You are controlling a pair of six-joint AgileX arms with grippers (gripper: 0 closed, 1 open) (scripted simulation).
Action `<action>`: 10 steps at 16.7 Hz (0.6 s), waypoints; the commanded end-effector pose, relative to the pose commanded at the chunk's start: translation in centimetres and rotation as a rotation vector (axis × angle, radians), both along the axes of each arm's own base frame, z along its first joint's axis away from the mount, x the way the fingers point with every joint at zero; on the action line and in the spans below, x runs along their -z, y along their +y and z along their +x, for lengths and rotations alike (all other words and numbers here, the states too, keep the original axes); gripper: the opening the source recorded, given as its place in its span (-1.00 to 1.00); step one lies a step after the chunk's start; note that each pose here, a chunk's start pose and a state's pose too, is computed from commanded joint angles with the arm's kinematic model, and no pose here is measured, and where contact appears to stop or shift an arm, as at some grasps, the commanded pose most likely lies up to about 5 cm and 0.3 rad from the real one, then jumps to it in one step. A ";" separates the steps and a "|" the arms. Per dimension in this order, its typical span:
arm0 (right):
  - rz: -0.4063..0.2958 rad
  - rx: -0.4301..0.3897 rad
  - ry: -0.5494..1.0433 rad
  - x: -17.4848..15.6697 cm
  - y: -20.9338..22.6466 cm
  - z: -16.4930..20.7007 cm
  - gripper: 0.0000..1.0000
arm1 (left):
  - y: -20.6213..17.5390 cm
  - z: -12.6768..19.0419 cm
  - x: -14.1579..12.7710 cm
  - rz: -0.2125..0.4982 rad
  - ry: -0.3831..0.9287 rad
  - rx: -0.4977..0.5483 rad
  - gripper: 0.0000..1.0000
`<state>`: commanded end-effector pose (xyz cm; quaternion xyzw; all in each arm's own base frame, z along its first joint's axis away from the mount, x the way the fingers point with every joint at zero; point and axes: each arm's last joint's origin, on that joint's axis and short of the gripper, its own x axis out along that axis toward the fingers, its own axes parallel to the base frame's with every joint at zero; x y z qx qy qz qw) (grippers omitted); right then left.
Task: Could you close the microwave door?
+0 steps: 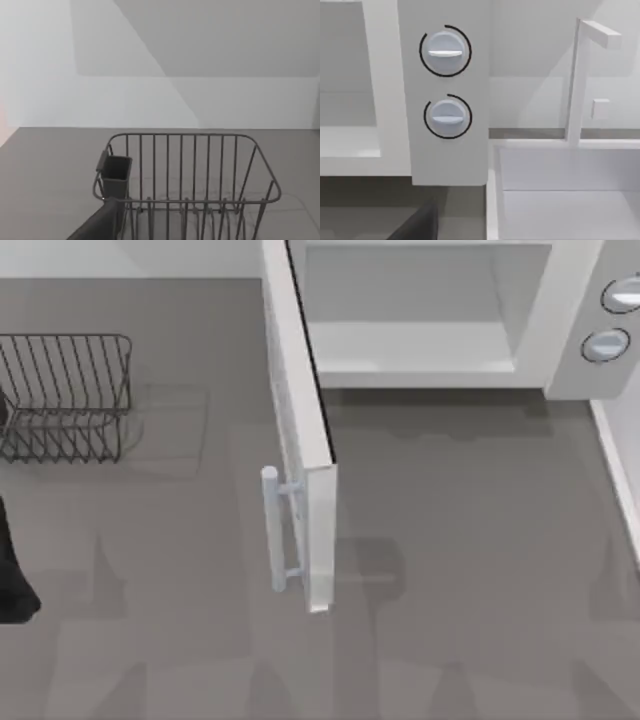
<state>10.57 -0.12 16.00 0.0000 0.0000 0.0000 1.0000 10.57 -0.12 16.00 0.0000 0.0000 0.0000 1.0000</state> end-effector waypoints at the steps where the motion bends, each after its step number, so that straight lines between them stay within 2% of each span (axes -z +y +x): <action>1: 0.000 0.000 0.000 0.0 0.0 0.0 1.00 | 0.0 0.0 0.0 0.000 0.000 0.000 1.00; 5: 0.000 0.000 0.000 0.0 0.0 0.0 1.00 | -0.2 0.0 -1.2 0.027 0.034 0.026 1.00; 10: 0.000 0.000 0.000 0.0 0.0 0.0 1.00 | -1.0 0.7 -6.5 0.154 0.188 0.156 1.00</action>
